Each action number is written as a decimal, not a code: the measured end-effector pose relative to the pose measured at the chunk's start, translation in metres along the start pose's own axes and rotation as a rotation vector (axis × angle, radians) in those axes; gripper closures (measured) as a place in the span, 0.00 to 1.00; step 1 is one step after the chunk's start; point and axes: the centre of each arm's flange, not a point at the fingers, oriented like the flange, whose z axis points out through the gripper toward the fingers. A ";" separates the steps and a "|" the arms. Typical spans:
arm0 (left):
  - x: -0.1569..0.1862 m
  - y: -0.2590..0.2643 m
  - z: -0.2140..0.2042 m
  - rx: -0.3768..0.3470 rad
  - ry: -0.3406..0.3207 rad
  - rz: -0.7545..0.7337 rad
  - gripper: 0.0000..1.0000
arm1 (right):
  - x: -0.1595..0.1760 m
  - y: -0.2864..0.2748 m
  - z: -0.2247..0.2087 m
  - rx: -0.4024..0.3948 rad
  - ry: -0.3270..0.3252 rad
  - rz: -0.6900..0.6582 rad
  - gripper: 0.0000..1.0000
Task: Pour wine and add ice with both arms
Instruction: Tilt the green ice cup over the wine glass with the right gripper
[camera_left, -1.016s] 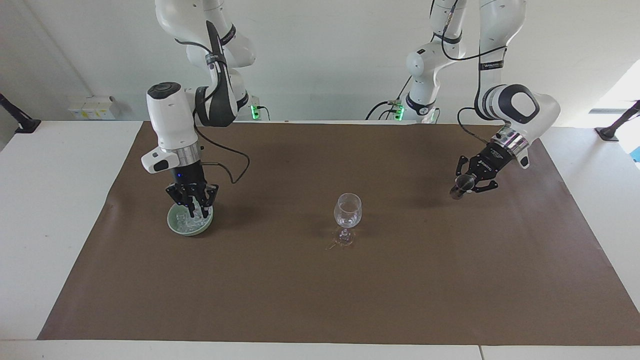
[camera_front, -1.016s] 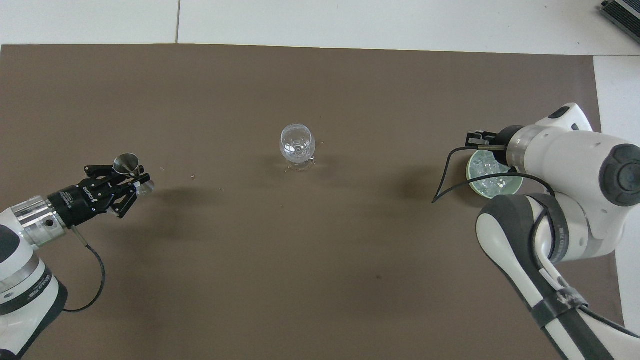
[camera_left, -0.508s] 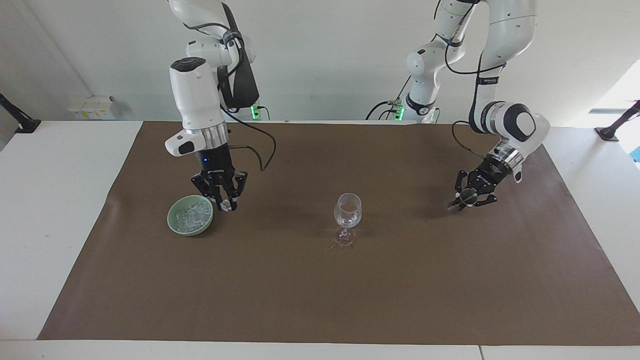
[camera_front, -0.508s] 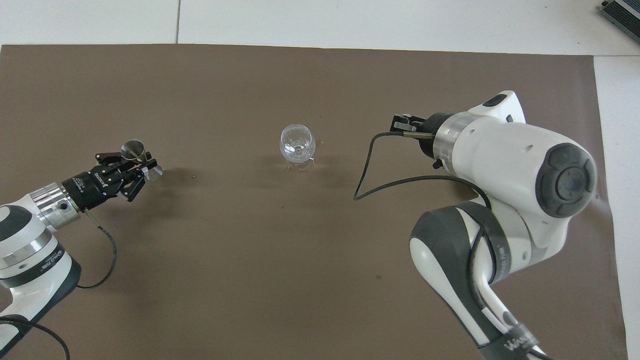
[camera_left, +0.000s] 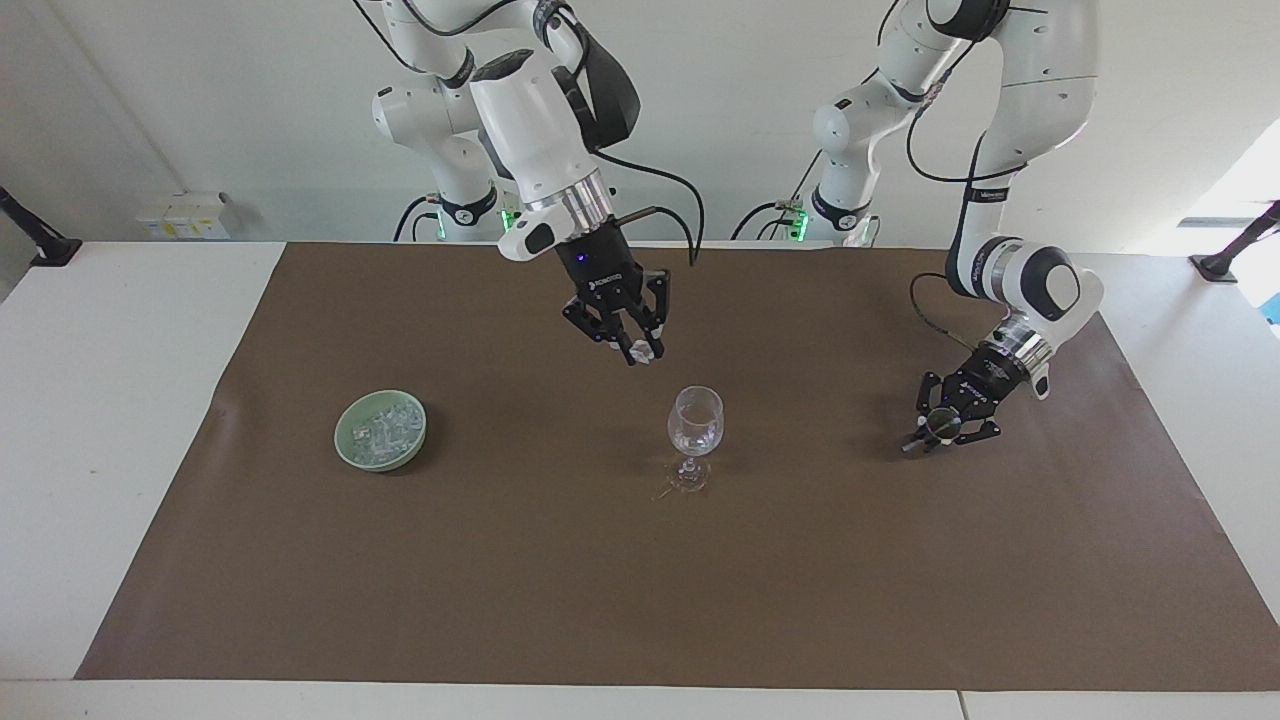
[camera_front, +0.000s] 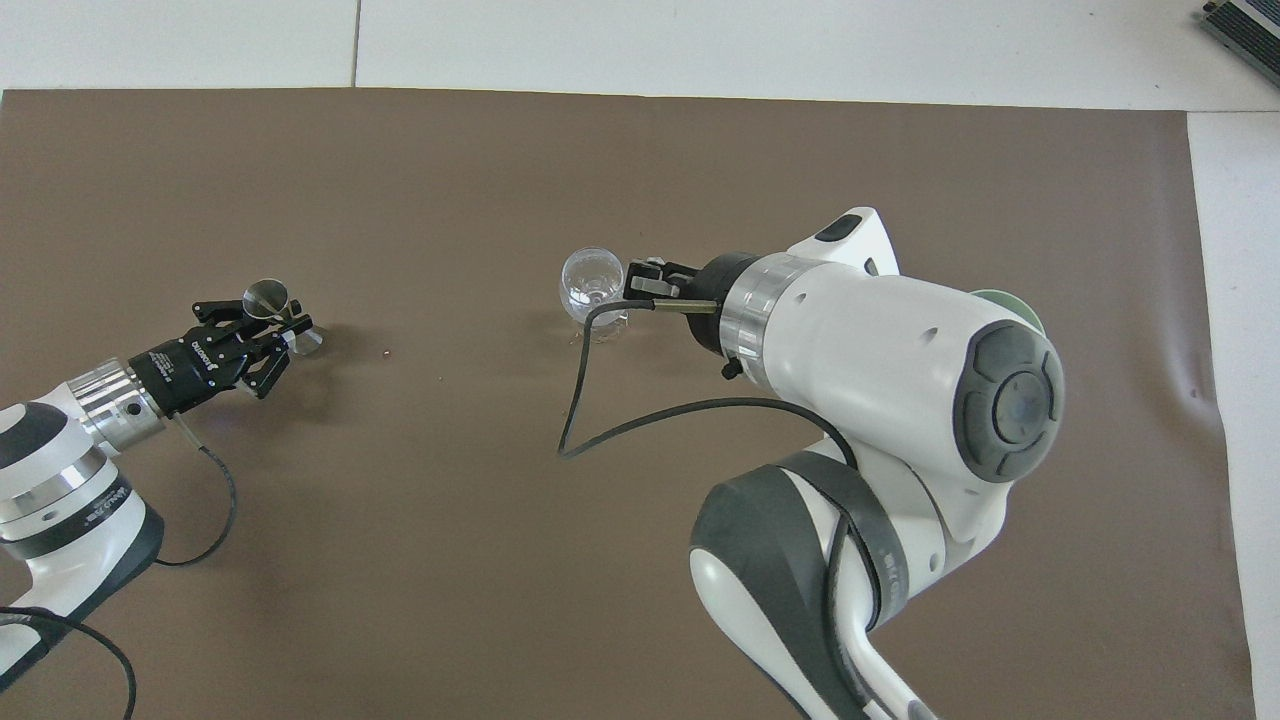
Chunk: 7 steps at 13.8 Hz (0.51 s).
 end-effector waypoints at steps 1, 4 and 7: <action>0.001 0.001 -0.002 -0.003 -0.001 0.000 0.78 | -0.004 -0.004 0.005 0.002 -0.010 -0.005 0.67; 0.002 0.002 -0.004 -0.007 -0.003 0.013 0.78 | -0.006 -0.004 0.017 -0.004 -0.024 -0.005 0.67; 0.005 0.002 -0.003 -0.004 -0.002 0.016 0.78 | -0.007 -0.002 0.027 -0.011 -0.037 -0.003 0.67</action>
